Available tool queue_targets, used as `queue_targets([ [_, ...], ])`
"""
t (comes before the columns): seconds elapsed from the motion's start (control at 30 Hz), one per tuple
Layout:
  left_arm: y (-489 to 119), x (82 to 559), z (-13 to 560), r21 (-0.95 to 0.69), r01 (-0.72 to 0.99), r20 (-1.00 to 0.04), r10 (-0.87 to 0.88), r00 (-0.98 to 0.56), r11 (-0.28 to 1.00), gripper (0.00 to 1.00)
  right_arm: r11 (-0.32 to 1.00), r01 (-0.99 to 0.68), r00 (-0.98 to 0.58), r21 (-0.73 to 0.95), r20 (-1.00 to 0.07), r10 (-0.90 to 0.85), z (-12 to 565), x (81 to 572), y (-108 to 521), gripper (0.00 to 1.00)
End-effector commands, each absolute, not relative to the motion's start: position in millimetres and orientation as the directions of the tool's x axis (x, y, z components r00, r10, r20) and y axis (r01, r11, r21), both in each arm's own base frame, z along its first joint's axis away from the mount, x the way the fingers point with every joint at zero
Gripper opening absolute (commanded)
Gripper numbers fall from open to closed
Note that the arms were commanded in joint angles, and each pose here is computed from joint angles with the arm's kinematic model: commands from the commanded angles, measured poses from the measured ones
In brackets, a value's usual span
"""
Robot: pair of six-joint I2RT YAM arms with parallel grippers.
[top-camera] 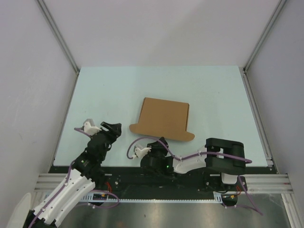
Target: Fold the paper box
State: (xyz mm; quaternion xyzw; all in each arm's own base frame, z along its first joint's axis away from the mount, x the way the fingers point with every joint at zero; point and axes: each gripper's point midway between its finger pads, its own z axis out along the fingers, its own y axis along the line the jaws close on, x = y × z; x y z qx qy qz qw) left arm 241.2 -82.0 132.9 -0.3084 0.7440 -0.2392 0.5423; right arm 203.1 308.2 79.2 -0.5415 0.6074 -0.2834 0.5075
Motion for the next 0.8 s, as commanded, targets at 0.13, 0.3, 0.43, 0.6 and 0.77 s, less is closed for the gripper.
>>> queue_targets([
  [0.13,-76,243,136,-0.704,-0.228,-0.647,-0.74,-0.186,0.673,0.71,0.319,-0.315,0.094,-0.894,-0.363,-0.927,101,211,315,0.11],
  [0.3,-76,243,136,-0.705,-0.232,-0.645,-0.742,-0.186,0.671,0.71,0.348,-0.328,0.118,-0.878,-0.403,-0.907,119,203,317,0.04],
  [0.43,-72,243,135,-0.705,-0.251,-0.642,-0.747,-0.172,0.664,0.72,0.394,-0.382,0.125,-0.836,-0.47,-0.874,138,197,319,0.03],
  [0.6,-68,232,106,-0.669,-0.345,-0.621,-0.75,-0.228,0.658,0.69,0.404,-0.389,0.123,-0.828,-0.481,-0.868,148,196,316,0.03],
  [0.77,-90,210,60,-0.746,-0.352,-0.477,-0.822,-0.311,0.566,0.56,0.426,-0.432,0.1,-0.795,-0.512,-0.853,136,191,317,0.03],
])
